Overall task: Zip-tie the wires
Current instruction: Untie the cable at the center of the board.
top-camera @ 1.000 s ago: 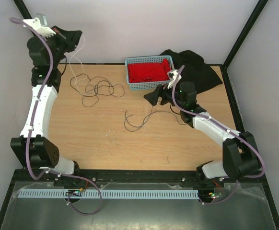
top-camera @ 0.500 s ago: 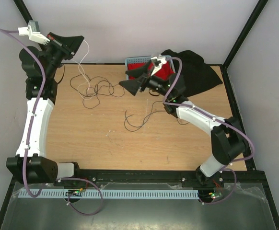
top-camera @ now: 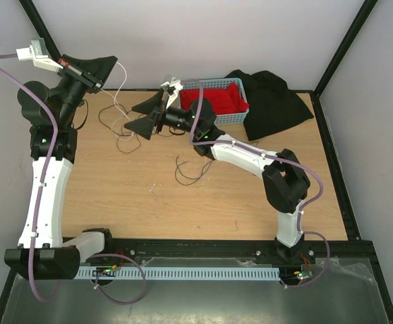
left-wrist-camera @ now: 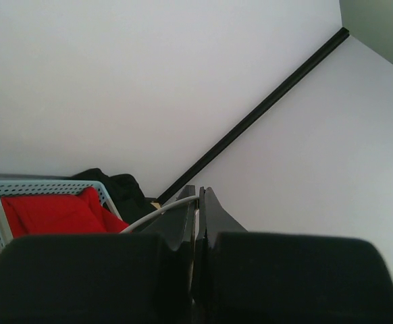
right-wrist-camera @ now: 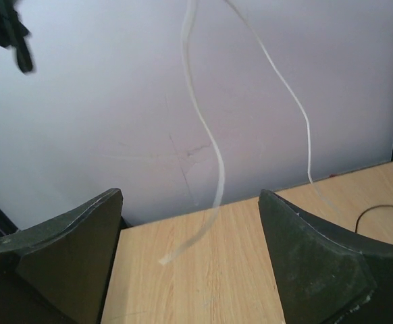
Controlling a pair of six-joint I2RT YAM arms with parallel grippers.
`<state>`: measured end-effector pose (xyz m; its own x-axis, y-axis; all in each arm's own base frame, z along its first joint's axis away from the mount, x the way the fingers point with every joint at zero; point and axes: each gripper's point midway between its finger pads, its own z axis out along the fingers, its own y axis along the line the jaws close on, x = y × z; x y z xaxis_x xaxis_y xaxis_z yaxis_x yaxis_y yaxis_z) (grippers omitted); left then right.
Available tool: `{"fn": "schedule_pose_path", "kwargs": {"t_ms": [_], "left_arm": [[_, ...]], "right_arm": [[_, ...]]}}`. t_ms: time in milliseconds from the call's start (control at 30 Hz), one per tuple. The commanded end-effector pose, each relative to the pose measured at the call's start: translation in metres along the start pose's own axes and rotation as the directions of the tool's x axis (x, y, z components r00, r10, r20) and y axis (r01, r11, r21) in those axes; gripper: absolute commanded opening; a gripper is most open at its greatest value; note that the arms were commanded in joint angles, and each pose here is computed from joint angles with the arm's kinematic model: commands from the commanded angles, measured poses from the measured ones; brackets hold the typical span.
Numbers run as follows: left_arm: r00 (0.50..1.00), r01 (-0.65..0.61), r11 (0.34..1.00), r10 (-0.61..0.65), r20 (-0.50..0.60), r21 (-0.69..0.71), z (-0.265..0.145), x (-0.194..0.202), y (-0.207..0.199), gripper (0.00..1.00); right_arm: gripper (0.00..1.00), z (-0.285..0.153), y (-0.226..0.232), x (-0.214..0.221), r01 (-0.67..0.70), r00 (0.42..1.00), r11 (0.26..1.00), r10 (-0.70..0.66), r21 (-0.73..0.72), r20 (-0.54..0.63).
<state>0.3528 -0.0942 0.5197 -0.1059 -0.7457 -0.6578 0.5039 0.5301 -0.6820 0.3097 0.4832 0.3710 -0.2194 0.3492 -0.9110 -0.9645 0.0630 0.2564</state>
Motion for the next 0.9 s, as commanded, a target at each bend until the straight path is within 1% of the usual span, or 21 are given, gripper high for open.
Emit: {"fn": "schedule_pose_path", "kwargs": {"t_ms": [0, 233, 267, 333, 433, 467, 567, 633, 733, 867], "left_arm": [[1.000, -0.007, 0.998, 0.007, 0.002, 0.062, -0.007, -0.002, -0.022, 0.00], [1.000, -0.011, 0.997, 0.011, 0.000, 0.073, -0.011, -0.001, -0.027, 0.00], [1.000, -0.010, 0.997, 0.009, 0.003, 0.075, -0.012, -0.001, -0.029, 0.00], [1.000, -0.009, 0.997, 0.009, 0.002, 0.076, -0.012, -0.001, -0.029, 0.00], [1.000, -0.002, 0.997, 0.002, -0.006, 0.078, -0.012, 0.001, -0.029, 0.00], [1.000, 0.003, 0.997, -0.003, -0.007, 0.076, -0.012, 0.001, -0.028, 0.00], [1.000, 0.009, 0.998, -0.009, -0.012, 0.062, -0.012, 0.004, -0.021, 0.00], [1.000, 0.007, 0.999, -0.007, -0.013, 0.047, -0.012, 0.007, -0.015, 0.00], [1.000, 0.011, 1.000, -0.011, -0.016, 0.004, -0.012, 0.011, 0.005, 0.00], [0.999, 0.018, 0.998, -0.020, -0.032, -0.063, -0.015, 0.022, 0.038, 0.26]], "right_arm": [[0.91, 0.011, -0.011, 0.010, -0.010, 1.000, 1.000, 0.010, 0.016, -0.016], [0.83, 0.017, 0.002, 0.031, -0.034, 0.997, 0.999, 0.033, -0.016, -0.071], [0.81, 0.017, 0.002, 0.034, -0.037, 0.996, 0.999, 0.036, -0.014, -0.079], [0.72, 0.018, 0.002, 0.037, -0.049, 0.995, 0.999, 0.048, -0.017, -0.088], [0.51, 0.017, 0.005, 0.037, -0.064, 0.994, 0.998, 0.062, -0.026, -0.092], [0.40, 0.017, 0.006, 0.036, -0.062, 0.994, 0.998, 0.060, -0.027, -0.091], [0.13, 0.013, 0.008, 0.028, -0.028, 0.996, 0.999, 0.027, -0.015, -0.082], [0.01, 0.006, 0.008, 0.022, 0.005, 0.996, 1.000, -0.003, 0.022, -0.090], [0.00, -0.009, 0.001, 0.010, 0.073, 0.990, 0.992, -0.059, 0.107, -0.127], [0.00, -0.034, -0.007, -0.023, 0.128, 0.982, 0.970, -0.094, 0.208, -0.165]]}}
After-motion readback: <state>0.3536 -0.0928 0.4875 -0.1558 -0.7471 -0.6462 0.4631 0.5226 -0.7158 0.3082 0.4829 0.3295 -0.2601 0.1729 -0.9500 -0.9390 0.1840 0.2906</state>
